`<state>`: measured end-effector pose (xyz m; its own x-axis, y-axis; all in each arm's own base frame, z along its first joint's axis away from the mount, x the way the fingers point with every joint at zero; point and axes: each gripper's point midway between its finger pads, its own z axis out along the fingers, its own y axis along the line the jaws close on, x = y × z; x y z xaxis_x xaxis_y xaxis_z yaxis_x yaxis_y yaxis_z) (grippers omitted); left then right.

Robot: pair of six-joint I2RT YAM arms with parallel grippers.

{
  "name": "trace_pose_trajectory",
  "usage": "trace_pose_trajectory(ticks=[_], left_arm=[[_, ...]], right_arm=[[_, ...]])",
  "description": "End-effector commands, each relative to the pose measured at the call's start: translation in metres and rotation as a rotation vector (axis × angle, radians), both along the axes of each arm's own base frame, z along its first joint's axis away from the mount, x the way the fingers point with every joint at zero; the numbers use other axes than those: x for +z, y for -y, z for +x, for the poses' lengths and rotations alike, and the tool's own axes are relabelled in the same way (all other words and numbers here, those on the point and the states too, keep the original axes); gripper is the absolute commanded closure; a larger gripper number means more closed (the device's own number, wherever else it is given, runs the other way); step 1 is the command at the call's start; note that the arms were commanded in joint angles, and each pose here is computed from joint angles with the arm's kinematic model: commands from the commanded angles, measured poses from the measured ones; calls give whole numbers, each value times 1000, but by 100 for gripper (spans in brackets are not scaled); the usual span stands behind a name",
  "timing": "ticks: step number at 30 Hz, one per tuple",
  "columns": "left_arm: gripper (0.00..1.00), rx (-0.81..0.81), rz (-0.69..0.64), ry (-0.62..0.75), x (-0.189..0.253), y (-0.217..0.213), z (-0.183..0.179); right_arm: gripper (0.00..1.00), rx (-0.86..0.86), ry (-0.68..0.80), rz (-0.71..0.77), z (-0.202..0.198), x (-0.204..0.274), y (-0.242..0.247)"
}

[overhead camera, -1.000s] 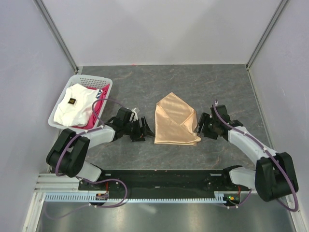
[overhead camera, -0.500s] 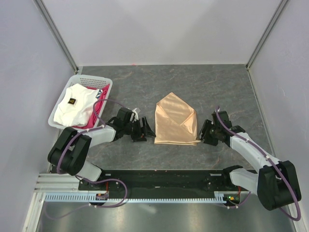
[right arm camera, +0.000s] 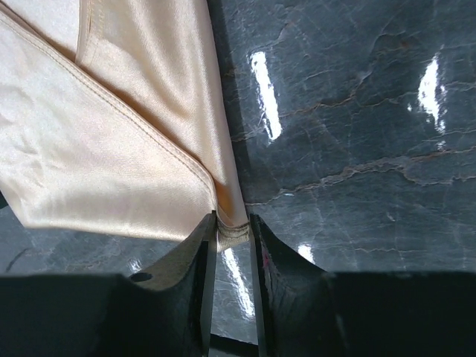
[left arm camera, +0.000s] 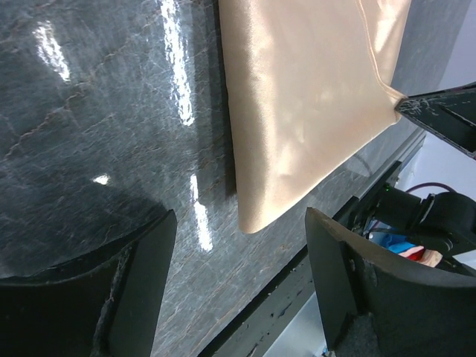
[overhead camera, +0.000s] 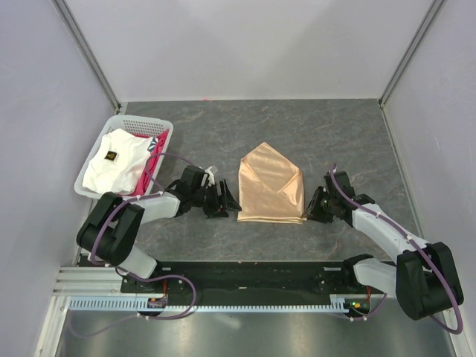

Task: Fold the napkin, place the utensils inside, and roll it up
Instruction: Fold the napkin

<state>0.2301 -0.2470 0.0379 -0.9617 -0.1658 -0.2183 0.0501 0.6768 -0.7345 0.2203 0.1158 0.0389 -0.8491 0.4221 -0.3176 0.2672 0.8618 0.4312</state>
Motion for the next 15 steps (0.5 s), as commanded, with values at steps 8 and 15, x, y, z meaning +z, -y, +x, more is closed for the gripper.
trace_pose_trajectory(ticks=[8,15], left_arm=[[34,7,-12,-38,-8,4,-3],[38,0,-26,-51,-10,6,-5]], right_arm=[[72,14,-2,18,-2,-6,-11],[73,10,-2,18,-1,-8,-13]])
